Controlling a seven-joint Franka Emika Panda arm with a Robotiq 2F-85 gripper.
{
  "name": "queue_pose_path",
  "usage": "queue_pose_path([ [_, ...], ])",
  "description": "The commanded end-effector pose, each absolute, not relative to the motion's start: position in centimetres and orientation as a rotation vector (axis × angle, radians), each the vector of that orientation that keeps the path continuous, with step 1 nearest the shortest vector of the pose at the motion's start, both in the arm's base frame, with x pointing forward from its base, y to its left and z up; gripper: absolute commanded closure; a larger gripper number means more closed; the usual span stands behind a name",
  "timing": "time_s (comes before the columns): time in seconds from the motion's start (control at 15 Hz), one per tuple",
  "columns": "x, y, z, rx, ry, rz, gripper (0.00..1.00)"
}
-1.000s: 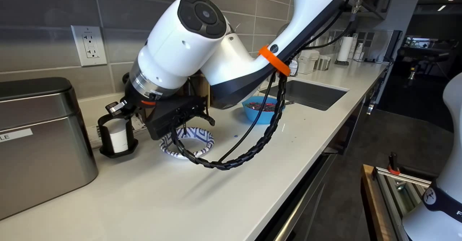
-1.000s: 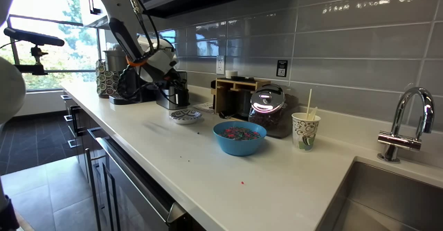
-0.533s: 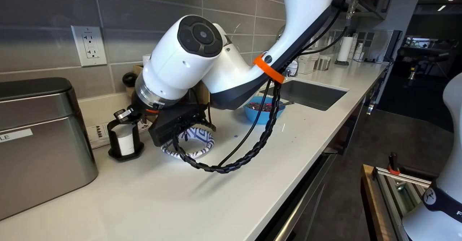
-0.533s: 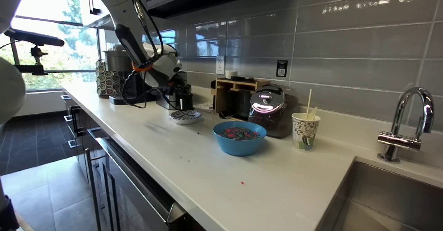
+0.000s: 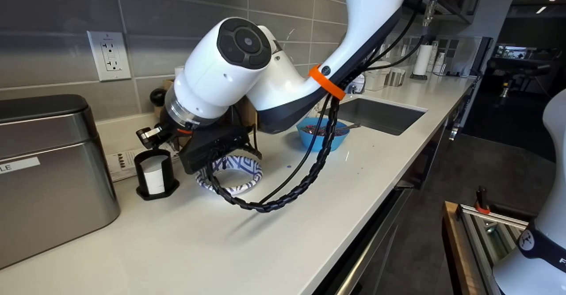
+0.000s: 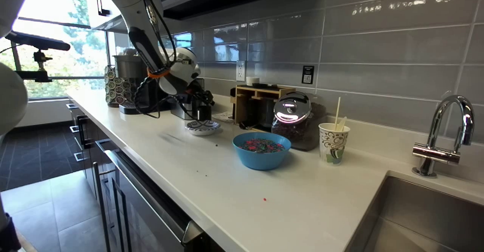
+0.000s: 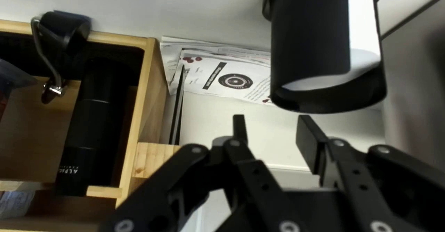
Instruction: Remove the black object from the top of the wooden stand and put it on the left side of the counter.
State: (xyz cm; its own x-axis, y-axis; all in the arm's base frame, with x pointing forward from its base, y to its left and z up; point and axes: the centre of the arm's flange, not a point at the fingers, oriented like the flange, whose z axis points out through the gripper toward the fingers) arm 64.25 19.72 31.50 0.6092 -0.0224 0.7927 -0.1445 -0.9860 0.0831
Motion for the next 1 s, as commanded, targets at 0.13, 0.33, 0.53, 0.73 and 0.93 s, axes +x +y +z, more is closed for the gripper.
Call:
queue_pose_path([
  [0.13,63.5,17.8,38.5,2.683,-0.156,1.279,0.12],
  [0.33,61.4,15.1,42.1,2.79,-0.023,1.147,0.0],
  [0.53,58.2,12.6,43.0,2.906,0.092,1.133,0.0],
  [0.73,55.0,10.6,44.8,3.022,0.182,1.072,0.0],
  [0.93,51.7,11.2,44.5,3.076,0.137,1.026,0.0],
])
